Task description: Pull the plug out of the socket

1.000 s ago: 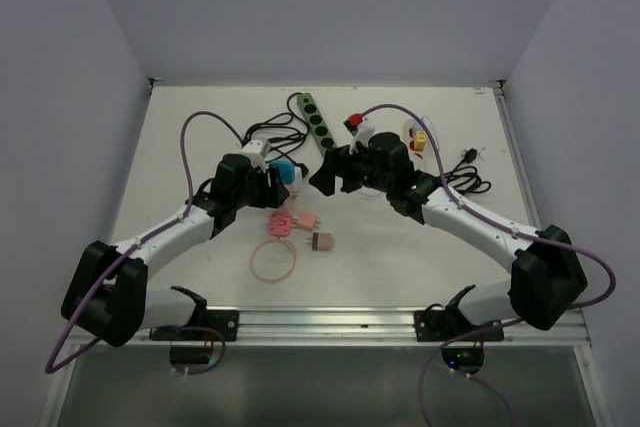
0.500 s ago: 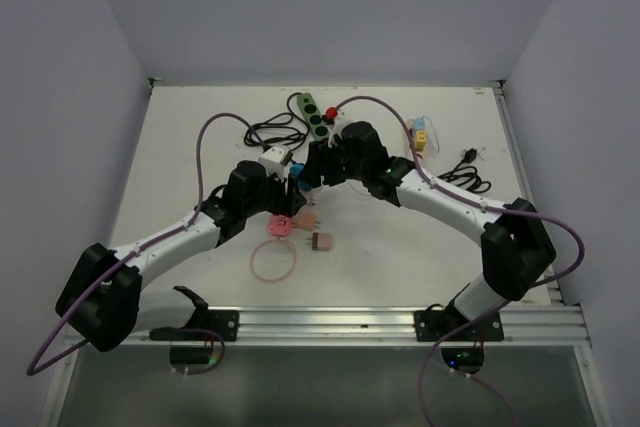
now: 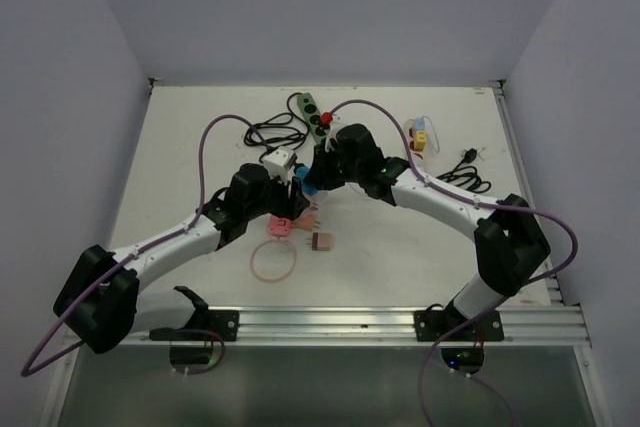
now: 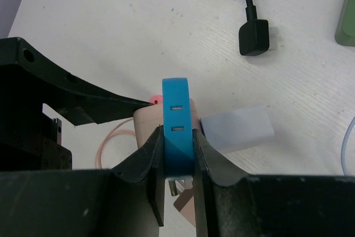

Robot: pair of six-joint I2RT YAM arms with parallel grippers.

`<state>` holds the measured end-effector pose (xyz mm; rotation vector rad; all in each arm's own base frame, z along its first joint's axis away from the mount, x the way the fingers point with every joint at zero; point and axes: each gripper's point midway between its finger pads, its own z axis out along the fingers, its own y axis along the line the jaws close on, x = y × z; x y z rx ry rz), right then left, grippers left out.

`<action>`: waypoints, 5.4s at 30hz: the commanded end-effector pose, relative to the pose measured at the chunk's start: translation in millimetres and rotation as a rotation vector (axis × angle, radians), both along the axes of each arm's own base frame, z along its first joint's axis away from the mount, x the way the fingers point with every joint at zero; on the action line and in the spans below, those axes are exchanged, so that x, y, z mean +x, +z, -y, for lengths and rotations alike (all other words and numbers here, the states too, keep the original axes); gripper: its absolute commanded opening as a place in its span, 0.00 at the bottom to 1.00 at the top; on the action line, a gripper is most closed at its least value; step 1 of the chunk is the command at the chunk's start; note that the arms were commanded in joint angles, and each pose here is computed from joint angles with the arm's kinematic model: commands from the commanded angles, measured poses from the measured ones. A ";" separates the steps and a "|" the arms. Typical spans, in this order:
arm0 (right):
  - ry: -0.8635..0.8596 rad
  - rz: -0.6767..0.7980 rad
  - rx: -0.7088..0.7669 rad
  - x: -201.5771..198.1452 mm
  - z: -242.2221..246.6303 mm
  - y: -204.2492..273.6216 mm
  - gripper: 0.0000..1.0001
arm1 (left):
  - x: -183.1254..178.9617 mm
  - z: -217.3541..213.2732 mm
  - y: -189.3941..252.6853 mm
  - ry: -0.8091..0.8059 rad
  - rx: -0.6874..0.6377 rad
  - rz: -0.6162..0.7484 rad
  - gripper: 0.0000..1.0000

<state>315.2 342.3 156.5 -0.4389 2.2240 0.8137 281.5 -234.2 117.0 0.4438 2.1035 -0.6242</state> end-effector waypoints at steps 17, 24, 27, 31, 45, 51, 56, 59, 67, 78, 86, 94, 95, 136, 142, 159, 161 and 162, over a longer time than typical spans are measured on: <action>-0.094 0.289 0.100 26.7 8.9 97.1 0.00 | 1.2 7.6 -6.2 0.025 0.029 -0.052 0.00; -0.094 0.373 0.120 31.5 10.8 124.1 0.00 | 2.9 9.2 -14.8 0.029 0.048 -0.086 0.00; -0.112 0.411 0.121 34.0 15.3 136.8 0.00 | -0.3 5.2 -20.9 0.036 0.074 -0.115 0.00; -0.131 0.449 0.123 37.4 20.9 150.0 0.00 | -1.9 5.3 -26.1 0.031 0.088 -0.133 0.00; -0.208 0.559 0.177 47.2 48.2 198.9 0.00 | -2.9 2.6 -34.1 0.036 0.132 -0.177 0.00; -0.238 0.580 0.185 52.5 64.1 214.6 0.00 | 1.3 5.4 -20.2 0.025 0.135 -0.160 0.00; -0.277 0.603 0.202 59.1 80.3 231.7 0.00 | -0.7 1.9 -20.3 0.024 0.160 -0.172 0.00; -0.250 0.605 0.199 58.0 78.5 239.3 0.00 | -1.0 0.3 -22.1 0.022 0.178 -0.185 0.00; -0.171 0.529 0.123 63.6 62.2 237.8 0.00 | 1.7 4.6 -7.8 0.009 0.201 -0.149 0.00; -0.084 0.524 0.116 52.6 54.3 221.7 0.00 | 3.5 8.9 -3.2 0.031 0.214 -0.146 0.00; -0.135 0.625 0.149 32.5 80.1 232.3 0.00 | 7.4 -6.8 -21.7 0.105 0.208 -0.228 0.00; -0.159 0.597 0.122 38.6 81.4 235.2 0.00 | 7.2 -7.1 -20.8 0.089 0.227 -0.210 0.00; -0.153 0.571 0.101 42.7 78.4 227.2 0.00 | 6.3 -7.9 -20.4 0.090 0.233 -0.203 0.00; -0.217 -0.242 0.275 -51.6 73.9 -83.7 0.32 | 27.4 -58.5 -5.0 0.330 -0.060 -0.006 0.00; -0.230 -0.281 0.254 -55.2 76.0 -97.4 0.56 | 26.6 -62.8 -20.2 0.356 -0.010 -0.065 0.18; -0.202 -0.254 0.226 -55.5 77.2 -91.2 0.72 | 23.3 -60.2 -15.0 0.342 0.087 -0.207 0.93; -0.199 -0.243 0.221 -54.9 77.9 -89.0 0.73 | 24.2 -59.9 -12.8 0.340 0.101 -0.218 0.98; -0.196 -0.240 0.219 -55.2 78.2 -88.6 0.73 | 26.5 -59.5 -9.9 0.339 0.113 -0.223 0.98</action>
